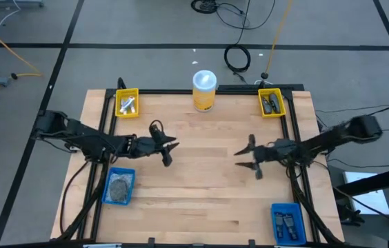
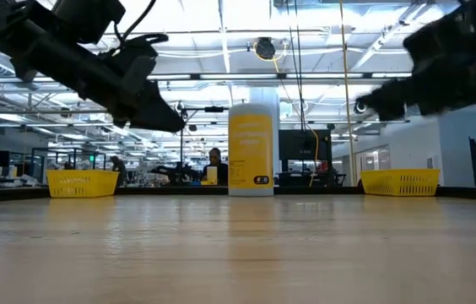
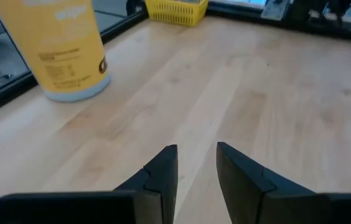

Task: Pick & Place Travel size toiletries
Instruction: Return to Home Position

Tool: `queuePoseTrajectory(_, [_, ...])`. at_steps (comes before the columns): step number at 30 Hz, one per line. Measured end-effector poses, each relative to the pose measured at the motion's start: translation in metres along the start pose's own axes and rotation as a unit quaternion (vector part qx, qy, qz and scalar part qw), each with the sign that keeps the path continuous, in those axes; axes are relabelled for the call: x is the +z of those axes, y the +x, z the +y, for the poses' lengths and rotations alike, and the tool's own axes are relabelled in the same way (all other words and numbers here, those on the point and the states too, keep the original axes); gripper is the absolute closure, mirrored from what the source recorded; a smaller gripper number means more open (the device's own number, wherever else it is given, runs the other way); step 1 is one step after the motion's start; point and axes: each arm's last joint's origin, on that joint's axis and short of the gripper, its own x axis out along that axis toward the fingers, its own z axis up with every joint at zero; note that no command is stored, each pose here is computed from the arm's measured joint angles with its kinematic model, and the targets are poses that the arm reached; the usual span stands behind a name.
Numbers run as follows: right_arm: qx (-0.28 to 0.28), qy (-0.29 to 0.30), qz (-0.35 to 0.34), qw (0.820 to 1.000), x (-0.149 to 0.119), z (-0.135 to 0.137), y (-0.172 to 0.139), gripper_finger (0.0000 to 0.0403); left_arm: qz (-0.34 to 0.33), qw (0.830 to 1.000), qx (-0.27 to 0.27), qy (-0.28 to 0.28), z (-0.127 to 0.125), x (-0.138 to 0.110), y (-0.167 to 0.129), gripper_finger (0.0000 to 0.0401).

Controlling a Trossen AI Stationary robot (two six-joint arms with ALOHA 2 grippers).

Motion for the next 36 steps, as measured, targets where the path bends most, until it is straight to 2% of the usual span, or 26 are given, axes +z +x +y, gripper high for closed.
queuePoseTrajectory(2, [-0.013, 0.018, -0.064, 0.998, 0.016, -0.004, -0.009, 0.0232, 0.001, 1.000, 0.001, 0.006, 0.000, -0.002, 0.002, 0.0293])
queuePoseTrajectory(3, [-0.019, 0.031, -0.070, 0.997, 0.020, -0.006, -0.013, 0.0232, -0.005, 1.000, 0.000, 0.003, -0.001, -0.001, 0.003, 0.0293])
queuePoseTrajectory(5, [-0.021, 0.053, -0.050, 0.997, 0.020, -0.009, -0.021, 0.0232, -0.006, 1.000, 0.002, 0.002, 0.000, -0.001, 0.004, 0.0293])
queuePoseTrajectory(8, [-0.008, 0.055, 0.007, 0.998, 0.013, -0.012, -0.031, 0.0232, -0.004, 1.000, 0.006, 0.002, 0.001, -0.002, 0.005, 0.0293])
queuePoseTrajectory(10, [-0.006, 0.051, 0.014, 0.999, 0.015, -0.012, -0.037, 0.0232, -0.005, 1.000, 0.007, 0.001, 0.002, -0.001, 0.006, 0.0293])
queuePoseTrajectory(14, [-0.013, 0.050, -0.014, 0.999, 0.022, -0.013, -0.049, 0.0232, -0.005, 1.000, 0.006, 0.001, 0.002, -0.002, 0.006, 0.0293])
queuePoseTrajectory(19, [-0.014, 0.061, 0.006, 0.998, 0.016, -0.011, -0.063, 0.0232, -0.004, 1.000, 0.004, 0.001, 0.002, -0.002, 0.006, 0.0293])
queuePoseTrajectory(23, [-0.016, 0.073, -0.021, 0.997, 0.020, -0.010, -0.072, 0.0232, -0.003, 1.000, 0.001, 0.001, 0.001, -0.002, 0.006, 0.0293])
queuePoseTrajectory(31, [-0.062, 0.084, -0.015, 0.994, 0.014, -0.012, -0.071, 0.0246, 0.005, 1.000, -0.001, 0.007, 0.000, -0.004, 0.005, 0.0293])
queuePoseTrajectory(36, [-0.066, 0.080, -0.051, 0.993, 0.018, -0.013, -0.070, 0.0270, 0.004, 1.000, -0.003, 0.007, -0.001, -0.004, 0.004, 0.0293])
